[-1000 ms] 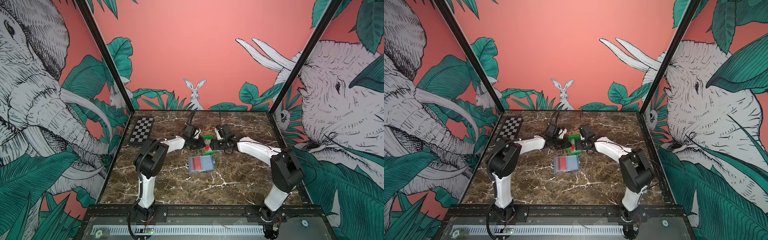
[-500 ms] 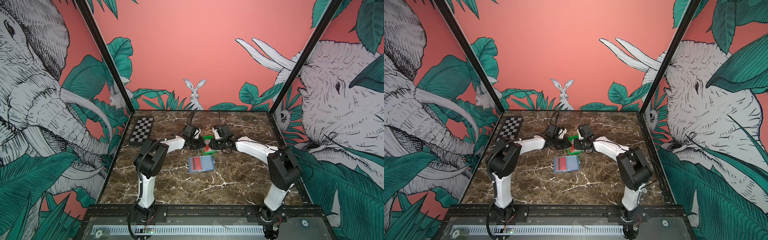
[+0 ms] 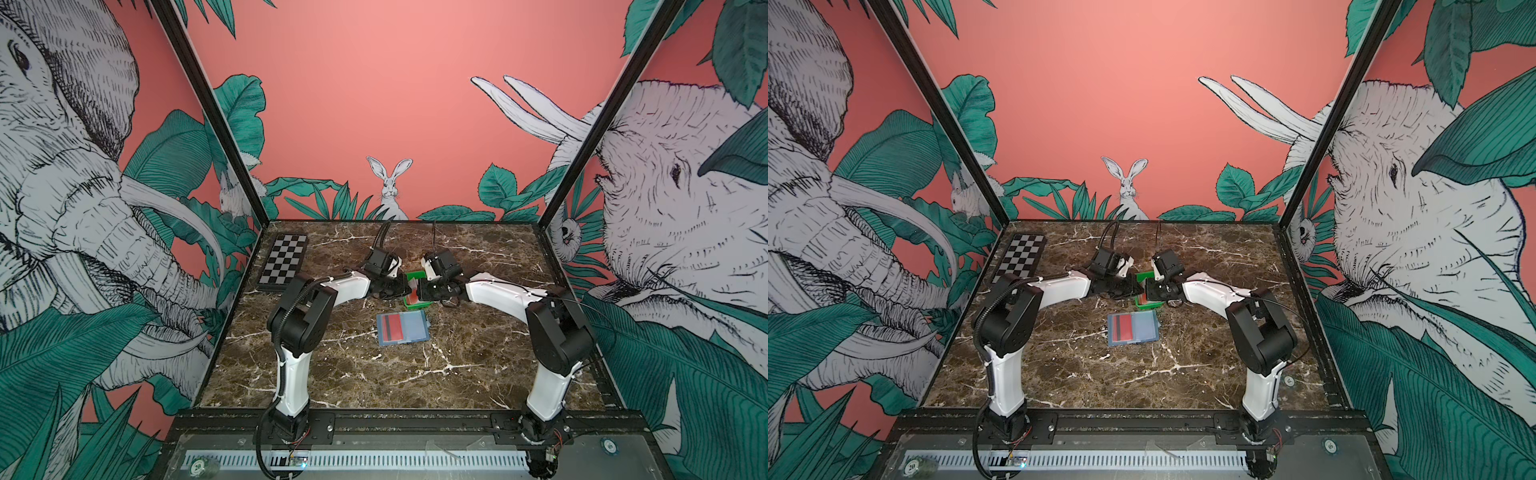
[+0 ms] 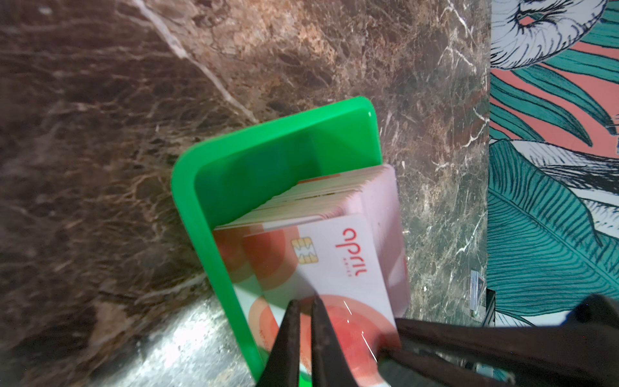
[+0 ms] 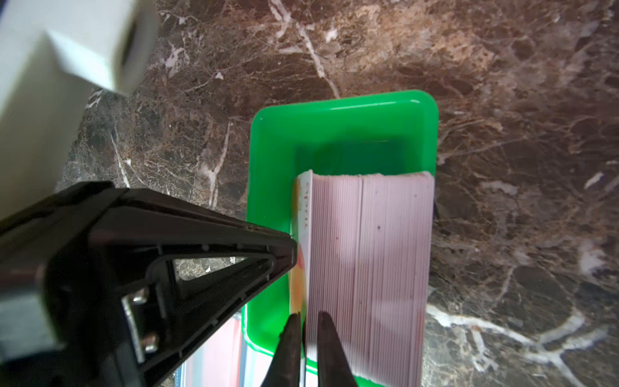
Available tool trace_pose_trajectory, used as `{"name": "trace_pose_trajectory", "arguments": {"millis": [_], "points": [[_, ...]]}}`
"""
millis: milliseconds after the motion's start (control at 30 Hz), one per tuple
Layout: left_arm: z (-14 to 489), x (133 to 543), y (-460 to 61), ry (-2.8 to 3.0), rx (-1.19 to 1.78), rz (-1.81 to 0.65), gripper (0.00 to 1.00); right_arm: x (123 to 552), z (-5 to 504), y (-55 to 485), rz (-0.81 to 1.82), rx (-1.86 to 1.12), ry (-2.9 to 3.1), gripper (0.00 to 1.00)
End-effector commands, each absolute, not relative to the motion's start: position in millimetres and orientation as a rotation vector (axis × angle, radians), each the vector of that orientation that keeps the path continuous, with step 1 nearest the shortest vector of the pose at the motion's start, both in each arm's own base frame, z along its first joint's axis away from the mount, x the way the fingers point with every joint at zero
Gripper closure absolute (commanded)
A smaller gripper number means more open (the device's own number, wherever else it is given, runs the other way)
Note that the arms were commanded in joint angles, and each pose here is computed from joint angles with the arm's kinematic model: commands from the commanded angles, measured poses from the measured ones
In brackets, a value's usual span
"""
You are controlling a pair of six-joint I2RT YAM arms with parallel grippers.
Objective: Insert credit cards into a card holder
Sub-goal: Pick up the credit card from the storage box.
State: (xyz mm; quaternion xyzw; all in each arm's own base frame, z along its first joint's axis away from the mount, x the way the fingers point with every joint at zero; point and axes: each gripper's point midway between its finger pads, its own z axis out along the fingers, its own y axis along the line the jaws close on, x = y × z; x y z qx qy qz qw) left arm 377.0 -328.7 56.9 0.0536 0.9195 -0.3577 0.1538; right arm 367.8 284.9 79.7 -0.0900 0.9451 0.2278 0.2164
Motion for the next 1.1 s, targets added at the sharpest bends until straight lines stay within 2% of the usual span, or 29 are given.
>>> {"name": "trace_pose_trajectory", "arguments": {"millis": [0, 233, 467, 700, 1067], "points": [[36.9, 372.4, -318.7, 2.707, 0.127, -0.961, 0.88, 372.9, 85.9, 294.0, 0.654, -0.261, 2.596, 0.89], [49.9, 374.2, -319.9, 2.669, 0.133, -0.980, 0.88, 372.5, 93.3, 290.4, 0.640, -0.243, 2.579, 1.00], [88.7, 368.1, -316.9, 2.585, 0.166, -1.013, 0.89, 366.7, 106.2, 282.5, 0.667, -0.164, 2.535, 1.00], [125.5, 344.8, -309.3, 2.504, 0.196, -1.095, 0.86, 356.0, 123.1, 277.4, 0.712, -0.148, 2.490, 1.00], [149.9, 304.8, -296.0, 2.390, 0.164, -1.258, 0.79, 328.8, 164.1, 270.0, 0.853, -0.117, 2.394, 1.00]]}}
